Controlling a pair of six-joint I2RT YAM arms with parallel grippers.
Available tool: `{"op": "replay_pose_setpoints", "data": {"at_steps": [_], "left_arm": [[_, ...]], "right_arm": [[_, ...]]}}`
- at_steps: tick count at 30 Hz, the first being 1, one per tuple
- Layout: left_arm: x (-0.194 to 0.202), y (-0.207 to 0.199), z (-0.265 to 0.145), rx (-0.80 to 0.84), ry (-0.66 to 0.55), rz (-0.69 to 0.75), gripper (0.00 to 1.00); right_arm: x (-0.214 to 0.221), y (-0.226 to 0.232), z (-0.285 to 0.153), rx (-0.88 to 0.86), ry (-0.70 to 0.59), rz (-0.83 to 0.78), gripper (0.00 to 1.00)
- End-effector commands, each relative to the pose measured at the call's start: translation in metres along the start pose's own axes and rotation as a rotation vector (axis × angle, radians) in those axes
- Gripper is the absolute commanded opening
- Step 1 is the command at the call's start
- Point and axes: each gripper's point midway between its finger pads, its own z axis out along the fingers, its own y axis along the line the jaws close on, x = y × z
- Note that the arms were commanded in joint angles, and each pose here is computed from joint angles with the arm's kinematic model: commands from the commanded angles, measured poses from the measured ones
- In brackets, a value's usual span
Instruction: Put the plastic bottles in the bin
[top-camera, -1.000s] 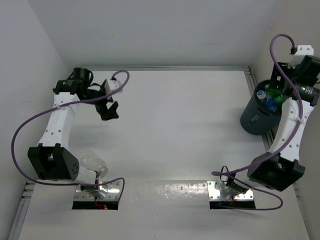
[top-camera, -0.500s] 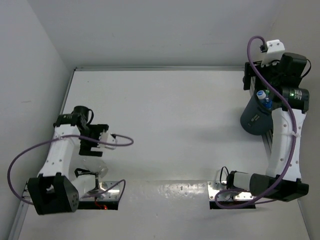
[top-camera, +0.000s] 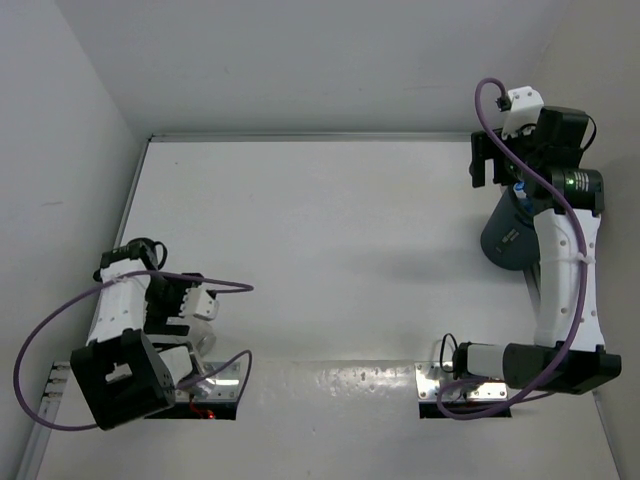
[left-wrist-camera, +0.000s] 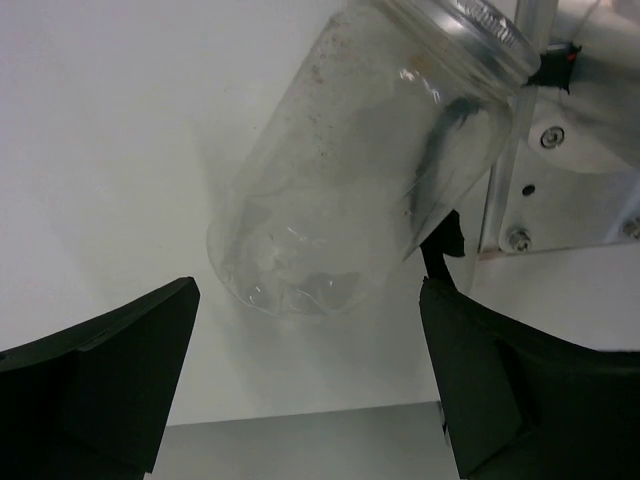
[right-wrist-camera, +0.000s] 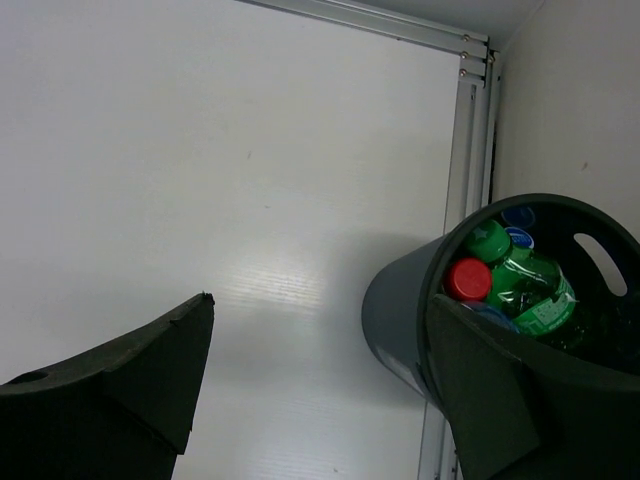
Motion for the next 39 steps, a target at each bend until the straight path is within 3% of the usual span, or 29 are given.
{"op": "replay_pose_setpoints", "data": {"at_steps": [1, 8, 16, 19, 22, 23, 28, 31, 33, 34, 35, 36, 37, 39], "left_arm": [[-0.029, 0.012, 0.007, -0.077, -0.115, 0.428, 0.99], [-0.061, 0.002, 0.039, -0.119, -0.235, 0.481, 0.99], [-0.079, 0.047, 0.052, -0.303, -0.271, 0.412, 0.99], [-0.086, 0.050, 0.057, -0.269, -0.293, 0.412, 0.99], [-0.092, 0.055, 0.062, -0.207, -0.309, 0.401, 0.93], [-0.094, 0.061, 0.061, -0.205, -0.312, 0.376, 0.83], [-0.101, 0.087, 0.058, -0.196, -0.331, 0.316, 0.60], [-0.118, 0.131, 0.020, -0.300, -0.396, 0.251, 0.53], [-0.134, 0.158, -0.002, -0.317, -0.489, 0.098, 0.51], [-0.155, 0.190, -0.045, -0.393, -0.577, 0.089, 0.48], [-0.178, 0.215, -0.080, -0.397, -0.702, -0.017, 0.44], [-0.177, 0.213, -0.070, -0.339, -0.720, -0.121, 0.44], [-0.199, 0.231, -0.113, -0.369, -0.834, -0.115, 0.41], [-0.223, 0.235, -0.140, -0.283, -0.965, -0.224, 0.40]], "right_arm": [[0.003, -0.002, 0.005, 0.012, 0.013, -0.013, 0.86], [0.004, -0.001, 0.011, 0.002, 0.030, -0.004, 0.86], [0.010, 0.000, 0.011, -0.003, 0.047, -0.005, 0.86], [0.012, 0.000, 0.010, 0.001, 0.050, -0.009, 0.86], [0.014, 0.000, 0.009, 0.001, 0.051, -0.010, 0.86], [0.014, 0.001, 0.009, -0.001, 0.052, -0.011, 0.86], [0.009, 0.004, 0.003, -0.019, 0.036, -0.027, 0.86], [-0.006, 0.028, -0.007, -0.150, 0.002, -0.028, 0.86], [-0.014, 0.053, -0.010, -0.273, -0.011, -0.008, 0.86], [-0.033, 0.062, -0.020, -0.327, -0.065, -0.006, 0.86], [-0.042, 0.083, -0.026, -0.415, -0.082, 0.029, 0.86], [-0.047, 0.090, -0.028, -0.451, -0.094, 0.043, 0.86], [-0.059, 0.105, -0.037, -0.522, -0.126, 0.060, 0.84], [-0.083, 0.122, -0.051, -0.602, -0.195, 0.080, 0.84]]}}
